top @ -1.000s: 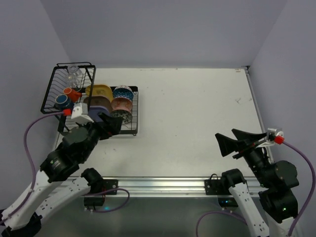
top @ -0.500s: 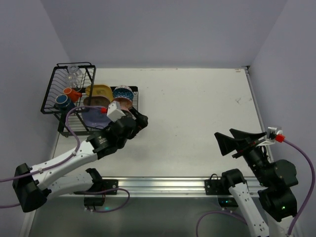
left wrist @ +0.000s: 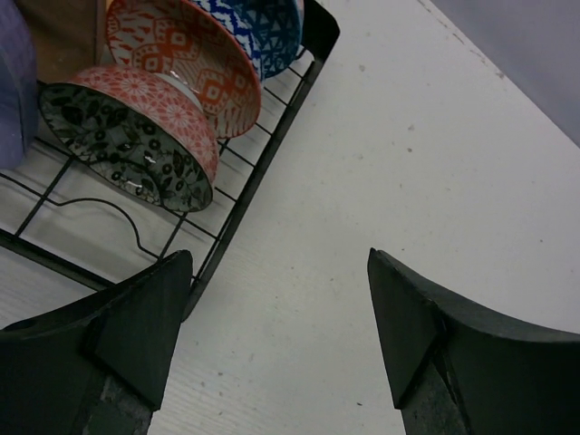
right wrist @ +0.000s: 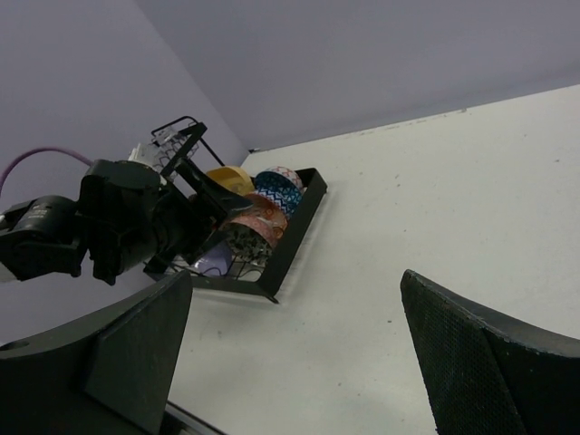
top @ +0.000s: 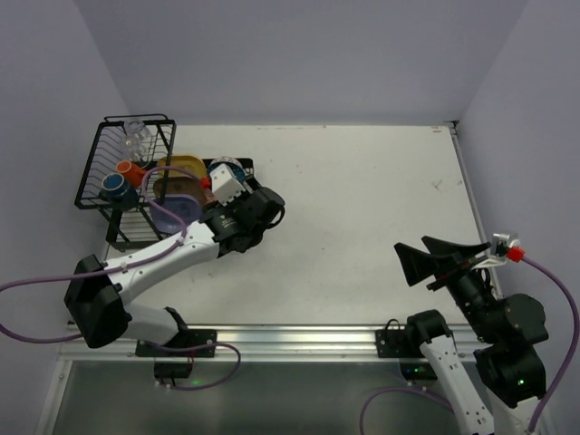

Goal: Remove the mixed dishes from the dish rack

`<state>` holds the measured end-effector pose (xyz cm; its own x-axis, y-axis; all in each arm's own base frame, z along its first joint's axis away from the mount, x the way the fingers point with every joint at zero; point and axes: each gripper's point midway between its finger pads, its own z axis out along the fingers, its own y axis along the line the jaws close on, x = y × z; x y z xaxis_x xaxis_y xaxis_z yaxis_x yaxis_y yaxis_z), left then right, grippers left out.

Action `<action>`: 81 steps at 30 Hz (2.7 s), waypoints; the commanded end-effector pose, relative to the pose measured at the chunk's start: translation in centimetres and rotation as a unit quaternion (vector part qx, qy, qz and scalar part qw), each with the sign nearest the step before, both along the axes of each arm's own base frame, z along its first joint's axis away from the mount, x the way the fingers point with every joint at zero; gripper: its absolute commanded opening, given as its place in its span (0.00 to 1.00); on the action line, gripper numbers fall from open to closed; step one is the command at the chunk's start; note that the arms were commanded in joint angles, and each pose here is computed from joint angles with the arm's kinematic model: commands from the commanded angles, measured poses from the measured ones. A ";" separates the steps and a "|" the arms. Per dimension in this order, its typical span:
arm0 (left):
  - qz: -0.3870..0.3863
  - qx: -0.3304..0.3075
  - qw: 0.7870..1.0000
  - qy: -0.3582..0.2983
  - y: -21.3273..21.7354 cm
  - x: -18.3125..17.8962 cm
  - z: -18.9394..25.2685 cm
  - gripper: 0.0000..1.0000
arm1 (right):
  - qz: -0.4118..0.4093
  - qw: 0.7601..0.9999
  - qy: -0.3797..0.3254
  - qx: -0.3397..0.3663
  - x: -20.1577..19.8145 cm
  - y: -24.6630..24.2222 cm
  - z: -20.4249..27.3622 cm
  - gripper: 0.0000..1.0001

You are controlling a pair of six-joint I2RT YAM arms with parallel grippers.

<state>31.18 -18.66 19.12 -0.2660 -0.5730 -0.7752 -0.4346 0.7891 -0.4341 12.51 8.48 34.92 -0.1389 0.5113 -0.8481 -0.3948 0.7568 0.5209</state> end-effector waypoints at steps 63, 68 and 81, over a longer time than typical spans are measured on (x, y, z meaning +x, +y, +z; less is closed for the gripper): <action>0.109 -0.098 0.985 -0.086 7.7 6.5 -7.4 0.00 | 0.057 0.998 -0.030 -0.011 -1.5 1.5 3.0 0.99; 0.093 -0.125 0.978 -0.141 7.4 6.8 -5.7 0.00 | 0.061 0.998 -0.031 -0.012 -1.7 1.6 3.0 0.99; 0.062 -0.162 0.967 -0.185 6.2 7.4 -3.7 0.00 | 0.055 0.998 -0.033 -0.016 -1.6 1.4 3.3 0.99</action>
